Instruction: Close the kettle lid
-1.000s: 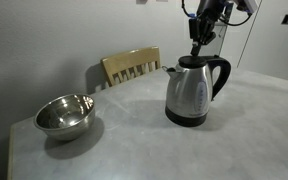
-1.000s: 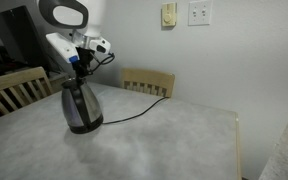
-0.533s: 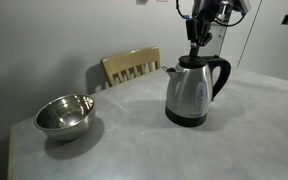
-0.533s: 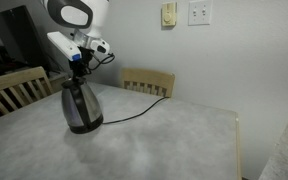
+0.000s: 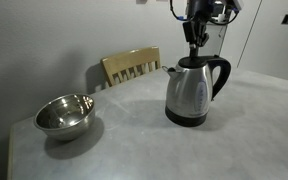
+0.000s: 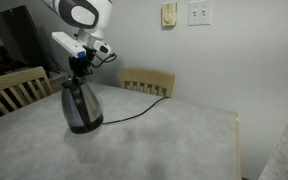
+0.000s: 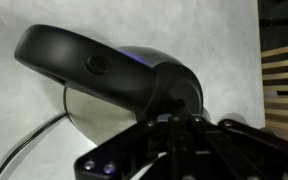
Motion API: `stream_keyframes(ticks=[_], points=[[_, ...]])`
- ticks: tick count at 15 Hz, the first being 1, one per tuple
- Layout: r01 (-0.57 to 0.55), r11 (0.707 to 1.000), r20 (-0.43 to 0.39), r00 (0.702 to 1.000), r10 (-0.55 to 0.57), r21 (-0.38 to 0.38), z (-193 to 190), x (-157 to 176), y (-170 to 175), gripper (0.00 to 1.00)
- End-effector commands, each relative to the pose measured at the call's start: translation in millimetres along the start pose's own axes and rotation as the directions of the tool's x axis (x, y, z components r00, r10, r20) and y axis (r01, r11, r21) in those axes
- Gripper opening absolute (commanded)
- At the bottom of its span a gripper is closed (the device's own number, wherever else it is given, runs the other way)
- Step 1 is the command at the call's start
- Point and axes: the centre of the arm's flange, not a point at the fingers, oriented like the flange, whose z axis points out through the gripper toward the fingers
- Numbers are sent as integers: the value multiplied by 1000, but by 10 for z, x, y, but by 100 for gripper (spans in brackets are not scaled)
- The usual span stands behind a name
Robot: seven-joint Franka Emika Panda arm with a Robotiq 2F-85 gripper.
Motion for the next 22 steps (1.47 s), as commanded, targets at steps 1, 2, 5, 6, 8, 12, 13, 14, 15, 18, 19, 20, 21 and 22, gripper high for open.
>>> stream_keyframes(ticks=[1,2,5,6,8,12,13,14,15,18,19,20,21,22], points=[[12,998,94,996,-6,-64,86,206,-68,0],[10,996,110,994,0,-91,106,221,-101,0],[0,981,149,988,29,-192,171,282,-201,0],[-1,974,159,987,37,-225,185,286,-244,0],[10,957,168,985,41,-291,213,305,-319,0],[60,920,166,986,5,-386,254,308,-388,0],[79,914,165,986,-14,-397,263,314,-373,0],[94,911,173,985,-25,-401,266,311,-360,0],[110,911,185,982,-37,-397,270,322,-335,0],[185,929,242,964,-108,-322,257,331,-312,0],[229,938,276,949,-155,-260,245,341,-286,0],[261,938,292,937,-190,-227,244,352,-257,0],[286,940,314,924,-219,-188,244,360,-228,0],[313,937,335,909,-248,-154,237,373,-196,0]])
